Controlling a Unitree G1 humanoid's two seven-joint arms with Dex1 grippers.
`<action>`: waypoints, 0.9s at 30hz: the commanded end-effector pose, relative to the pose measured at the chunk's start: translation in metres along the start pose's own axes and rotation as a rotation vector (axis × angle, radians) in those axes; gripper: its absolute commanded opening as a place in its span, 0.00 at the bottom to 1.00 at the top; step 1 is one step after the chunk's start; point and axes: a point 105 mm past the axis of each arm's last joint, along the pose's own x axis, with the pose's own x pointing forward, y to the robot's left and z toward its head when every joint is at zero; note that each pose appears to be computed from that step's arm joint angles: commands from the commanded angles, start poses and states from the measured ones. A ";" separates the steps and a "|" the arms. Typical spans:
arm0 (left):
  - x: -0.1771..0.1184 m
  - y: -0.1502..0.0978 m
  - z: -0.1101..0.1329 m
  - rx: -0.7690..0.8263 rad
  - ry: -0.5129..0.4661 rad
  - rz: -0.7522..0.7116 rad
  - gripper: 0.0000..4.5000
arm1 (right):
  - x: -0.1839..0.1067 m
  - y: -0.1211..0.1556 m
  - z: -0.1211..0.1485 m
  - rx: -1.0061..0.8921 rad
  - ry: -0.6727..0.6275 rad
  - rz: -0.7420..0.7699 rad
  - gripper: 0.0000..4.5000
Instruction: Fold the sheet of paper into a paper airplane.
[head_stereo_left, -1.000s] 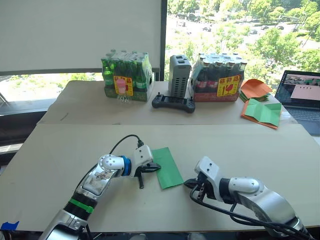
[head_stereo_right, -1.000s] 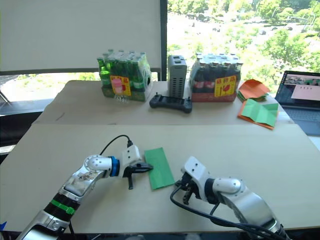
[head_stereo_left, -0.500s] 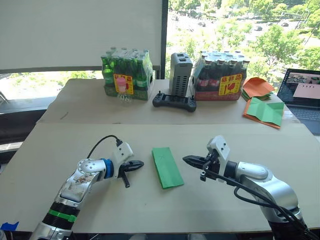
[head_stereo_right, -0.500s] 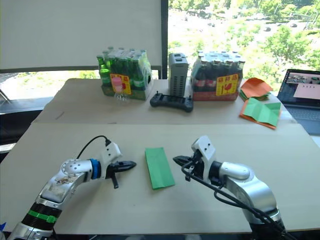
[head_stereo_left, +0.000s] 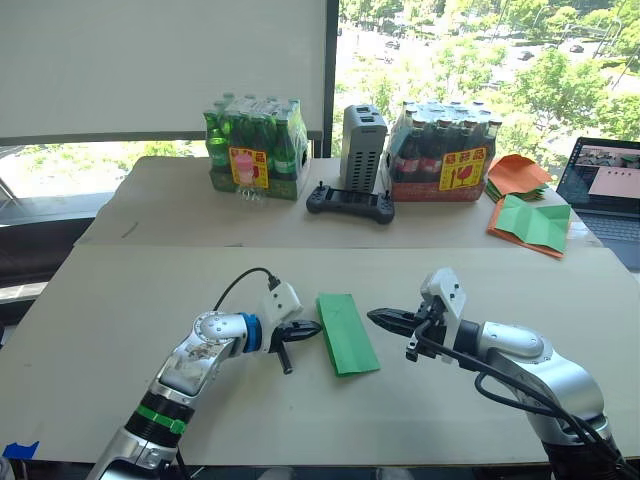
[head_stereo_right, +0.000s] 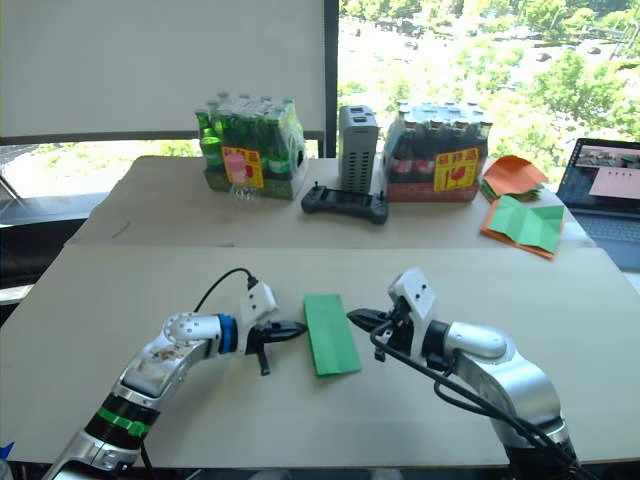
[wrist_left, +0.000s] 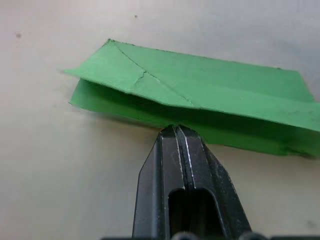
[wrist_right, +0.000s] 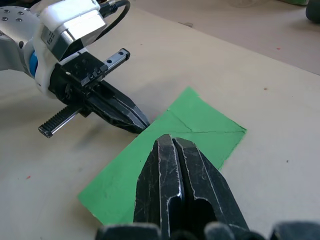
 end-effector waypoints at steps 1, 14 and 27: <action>0.010 -0.003 0.017 0.048 -0.038 -0.047 0.00 | -0.002 0.003 0.014 -0.028 -0.044 0.009 0.00; 0.041 -0.007 0.042 0.086 -0.094 -0.118 0.00 | -0.001 -0.001 0.039 -0.045 -0.120 0.008 0.00; 0.055 -0.012 0.038 0.102 -0.088 -0.158 0.00 | 0.016 -0.044 -0.002 -0.129 0.128 -0.194 0.00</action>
